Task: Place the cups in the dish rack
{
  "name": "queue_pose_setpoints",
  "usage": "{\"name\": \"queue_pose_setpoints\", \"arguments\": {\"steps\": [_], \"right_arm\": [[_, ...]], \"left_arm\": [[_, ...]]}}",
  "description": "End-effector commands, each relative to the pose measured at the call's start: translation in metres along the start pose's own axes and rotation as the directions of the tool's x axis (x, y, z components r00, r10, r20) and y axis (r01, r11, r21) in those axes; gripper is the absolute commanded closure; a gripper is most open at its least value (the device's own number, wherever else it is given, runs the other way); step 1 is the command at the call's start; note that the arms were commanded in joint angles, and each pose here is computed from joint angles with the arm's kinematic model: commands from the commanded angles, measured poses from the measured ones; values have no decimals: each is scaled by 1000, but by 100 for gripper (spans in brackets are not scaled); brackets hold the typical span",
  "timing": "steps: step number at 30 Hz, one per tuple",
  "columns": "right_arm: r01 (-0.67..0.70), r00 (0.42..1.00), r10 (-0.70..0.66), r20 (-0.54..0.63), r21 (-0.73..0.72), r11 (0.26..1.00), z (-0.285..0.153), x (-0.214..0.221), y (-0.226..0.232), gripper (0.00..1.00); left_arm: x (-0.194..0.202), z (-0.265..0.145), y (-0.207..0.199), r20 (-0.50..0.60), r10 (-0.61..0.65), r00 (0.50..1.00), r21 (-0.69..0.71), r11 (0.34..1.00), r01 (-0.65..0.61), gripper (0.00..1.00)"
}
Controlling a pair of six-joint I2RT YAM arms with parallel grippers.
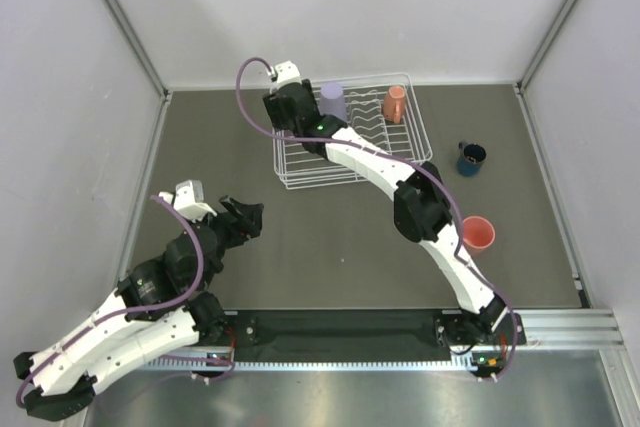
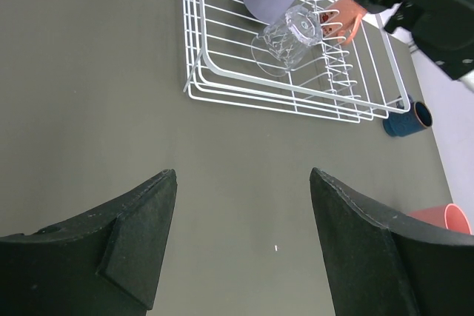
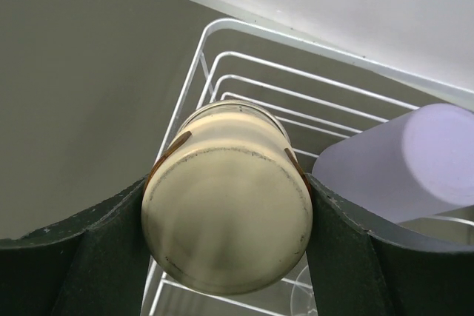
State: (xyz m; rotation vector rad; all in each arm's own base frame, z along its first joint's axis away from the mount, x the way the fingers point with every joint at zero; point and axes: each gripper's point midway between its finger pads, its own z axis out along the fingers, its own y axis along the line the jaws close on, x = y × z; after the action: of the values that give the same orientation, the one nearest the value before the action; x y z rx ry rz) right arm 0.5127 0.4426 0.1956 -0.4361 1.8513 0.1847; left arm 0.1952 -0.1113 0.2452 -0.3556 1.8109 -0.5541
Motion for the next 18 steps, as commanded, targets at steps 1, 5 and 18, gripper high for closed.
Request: {"name": "queue_pose_setpoints", "arguments": {"steps": [1,5,18], "right_arm": [[-76,993,75,96,13,997,6,-31,-7,100],[-83,994,80,76,36,996,16,-16,-11,100],[-92,995,91,27,38,995,40,21,-18,88]], "left_arm": [[-5,1,-1,20,13,1000,-3,1000,-13,22],[-3,1,0,14,17,1000,-4,1000,-17,22],[3,1,4,-2,9,1000,-14,1000,-9,22]]}}
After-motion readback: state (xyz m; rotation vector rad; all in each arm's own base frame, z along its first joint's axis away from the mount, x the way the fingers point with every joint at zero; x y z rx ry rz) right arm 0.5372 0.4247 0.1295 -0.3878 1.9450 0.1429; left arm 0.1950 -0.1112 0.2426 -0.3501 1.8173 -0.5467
